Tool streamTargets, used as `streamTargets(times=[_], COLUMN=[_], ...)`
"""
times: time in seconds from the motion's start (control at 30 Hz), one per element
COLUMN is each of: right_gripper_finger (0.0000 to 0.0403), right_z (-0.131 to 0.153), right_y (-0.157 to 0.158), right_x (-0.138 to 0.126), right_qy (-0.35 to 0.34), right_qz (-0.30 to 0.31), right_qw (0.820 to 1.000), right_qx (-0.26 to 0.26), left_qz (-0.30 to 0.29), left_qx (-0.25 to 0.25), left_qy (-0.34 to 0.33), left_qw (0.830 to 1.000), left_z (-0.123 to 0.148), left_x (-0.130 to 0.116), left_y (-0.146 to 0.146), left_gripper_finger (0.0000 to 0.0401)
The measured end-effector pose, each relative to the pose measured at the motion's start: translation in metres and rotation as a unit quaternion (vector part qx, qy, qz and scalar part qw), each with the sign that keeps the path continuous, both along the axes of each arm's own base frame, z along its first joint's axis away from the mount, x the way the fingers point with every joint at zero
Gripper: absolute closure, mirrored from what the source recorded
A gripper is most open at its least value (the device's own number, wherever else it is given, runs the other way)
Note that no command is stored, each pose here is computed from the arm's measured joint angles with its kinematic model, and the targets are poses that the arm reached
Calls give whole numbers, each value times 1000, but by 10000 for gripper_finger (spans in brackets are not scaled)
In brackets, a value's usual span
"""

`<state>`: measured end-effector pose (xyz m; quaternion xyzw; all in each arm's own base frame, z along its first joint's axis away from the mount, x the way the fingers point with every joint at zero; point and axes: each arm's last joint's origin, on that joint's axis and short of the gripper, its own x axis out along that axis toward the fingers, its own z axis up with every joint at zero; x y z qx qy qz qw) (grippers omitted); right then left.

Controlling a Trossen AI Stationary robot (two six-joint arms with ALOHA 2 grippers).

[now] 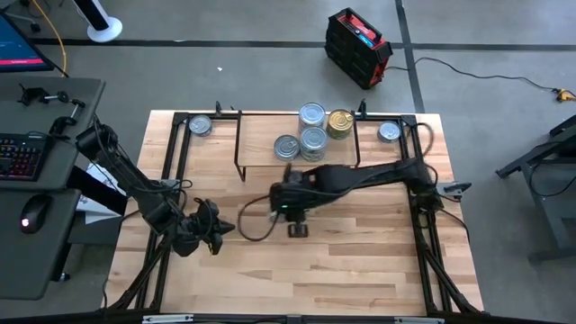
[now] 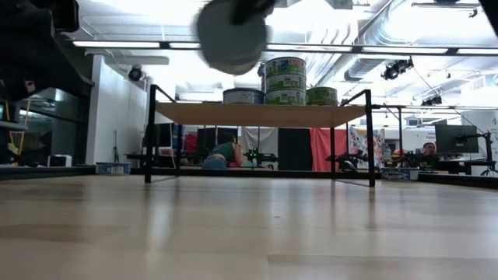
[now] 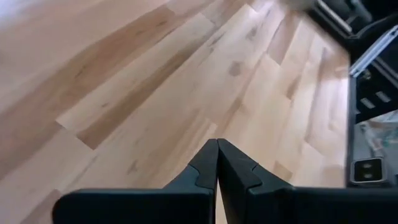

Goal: Stack canned seafood by type on shelf
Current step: Stack the light green tuna can on top of the other light green tuna can on the shelf

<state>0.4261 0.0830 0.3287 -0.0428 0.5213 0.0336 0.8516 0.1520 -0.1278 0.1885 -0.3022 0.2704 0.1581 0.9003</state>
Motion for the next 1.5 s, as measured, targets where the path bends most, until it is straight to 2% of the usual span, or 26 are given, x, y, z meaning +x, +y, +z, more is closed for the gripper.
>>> streamTargets(times=[0.1, 0.23, 0.3, 0.37, 0.4, 0.47, 0.57, 0.63, 0.7, 0.73, 0.83, 0.97, 1.2, 1.3, 1.5], right_gripper_finger=[295, 295, 295, 295, 295, 295, 295, 295, 295, 295, 295, 295, 295, 294, 287], right_z=[24, 47, 45, 43, 44, 43, 44, 47, 52, 53, 58, 56, 26, 16, 8], right_y=[1, 7, 10, 8, 4, -6, -25, -42, -60, -68, -94, -129, -185, -200, -218], right_x=[-37, -108, -143, -181, -199, -228, -248, -255, -257, -255, -243, -221, -179, -171, -170], right_qy=[7, -2, -13, -48, -82, -166, -310, -380, -423, -435, -467, -470, -419, -409, -407], right_qz=[-63, -166, -230, -310, -355, -443, -539, -577, -591, -590, -565, -524, -535, -544, -569], right_qw=[998, 985, 972, 949, 931, 881, 778, 710, 668, 658, 649, 663, 661, 652, 633], right_qx=[-20, -48, -42, -26, -15, 19, 97, 136, 163, 173, 206, 257, 318, 334, 332], left_qz=[-1, 3, 7, 10, 14, 21, 32, 40, 49, 52, 64, 78, 88, 76, 51], left_qx=[16, 30, 35, 39, 39, 39, 39, 37, 35, 35, 34, 31, 7, -8, -17], left_qy=[6, 12, 15, 15, 16, 16, 16, 16, 16, 16, 16, 15, 17, 27, 38], left_qw=[1000, 999, 999, 999, 999, 999, 999, 998, 998, 998, 997, 996, 996, 997, 998], left_z=[-1, -1, -2, -1, -2, -1, -1, -1, -1, -1, -1, -1, -2, -2, -3], left_x=[1, 3, 5, 6, 7, 9, 11, 13, 15, 15, 18, 20, 21, 21, 19], left_y=[3, 7, 9, 11, 12, 15, 18, 21, 23, 24, 28, 32, 34, 32, 28], left_gripper_finger=[400, 400, 400, 400, 400, 400, 400, 400, 400, 400, 400, 400, 400, 400, 400])
